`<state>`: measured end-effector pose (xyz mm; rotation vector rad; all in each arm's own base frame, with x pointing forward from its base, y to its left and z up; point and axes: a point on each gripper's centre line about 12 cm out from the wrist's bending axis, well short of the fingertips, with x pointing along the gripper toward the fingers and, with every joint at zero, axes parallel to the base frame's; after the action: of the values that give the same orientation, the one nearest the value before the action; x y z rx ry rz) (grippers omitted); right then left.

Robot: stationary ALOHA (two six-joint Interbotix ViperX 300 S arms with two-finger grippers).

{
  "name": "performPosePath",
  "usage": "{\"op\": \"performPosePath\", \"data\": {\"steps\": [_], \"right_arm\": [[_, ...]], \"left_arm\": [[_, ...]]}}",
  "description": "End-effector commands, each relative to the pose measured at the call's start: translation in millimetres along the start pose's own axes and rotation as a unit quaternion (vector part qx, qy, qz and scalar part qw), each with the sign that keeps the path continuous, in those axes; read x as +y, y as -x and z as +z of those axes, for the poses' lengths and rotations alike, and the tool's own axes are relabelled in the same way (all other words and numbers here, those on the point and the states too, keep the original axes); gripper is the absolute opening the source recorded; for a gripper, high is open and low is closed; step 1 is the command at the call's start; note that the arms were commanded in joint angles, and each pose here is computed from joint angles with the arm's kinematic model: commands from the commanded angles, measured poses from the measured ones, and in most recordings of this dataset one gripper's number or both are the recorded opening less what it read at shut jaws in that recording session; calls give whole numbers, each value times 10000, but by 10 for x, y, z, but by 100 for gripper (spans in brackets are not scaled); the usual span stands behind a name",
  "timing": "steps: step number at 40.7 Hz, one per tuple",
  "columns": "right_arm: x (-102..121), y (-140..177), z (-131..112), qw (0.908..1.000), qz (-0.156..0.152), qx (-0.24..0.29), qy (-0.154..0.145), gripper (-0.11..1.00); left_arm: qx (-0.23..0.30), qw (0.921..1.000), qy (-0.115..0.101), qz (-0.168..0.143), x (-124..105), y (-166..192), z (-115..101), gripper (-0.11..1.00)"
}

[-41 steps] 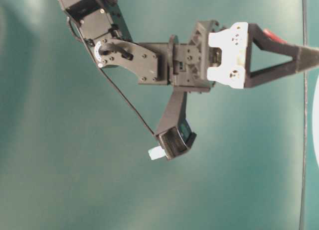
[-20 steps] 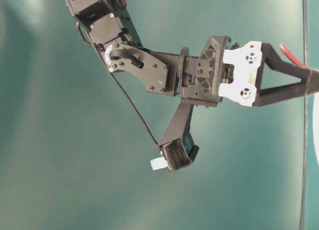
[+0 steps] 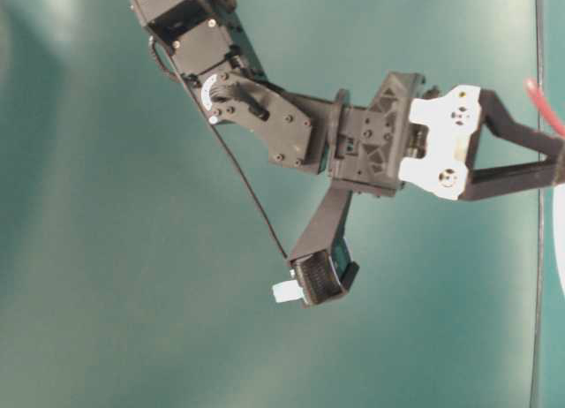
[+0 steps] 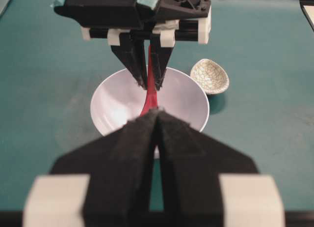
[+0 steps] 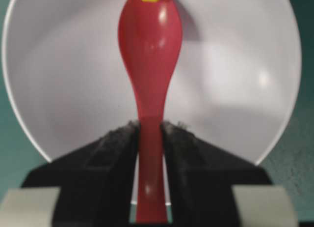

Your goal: Scoop the yellow hexagonal prism block from the bowl with a spoon using the right arm.

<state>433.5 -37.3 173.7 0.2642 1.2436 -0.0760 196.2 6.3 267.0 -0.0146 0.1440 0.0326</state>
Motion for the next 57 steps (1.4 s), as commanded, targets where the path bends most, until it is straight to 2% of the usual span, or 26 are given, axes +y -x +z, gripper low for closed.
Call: {"op": "performPosePath", "data": {"steps": [1, 18, 35, 57], "right_arm": [[9, 63, 40, 9998, 11, -206, 16, 23], [9, -7, 29, 9989, 9, -466, 12, 23], [18, 11, 16, 9991, 14, -418, 22, 23], [63, 337, 51, 9973, 54, -726, 62, 23]], "left_arm": [[-138, 9999, -14, 5, 2, -11, 99, 0], [-138, 9999, -22, 5, 2, -11, 99, 0], [-138, 9999, -21, 12, 5, -11, 99, 0], [-146, 9999, -14, 5, 1, -11, 105, 0]]}}
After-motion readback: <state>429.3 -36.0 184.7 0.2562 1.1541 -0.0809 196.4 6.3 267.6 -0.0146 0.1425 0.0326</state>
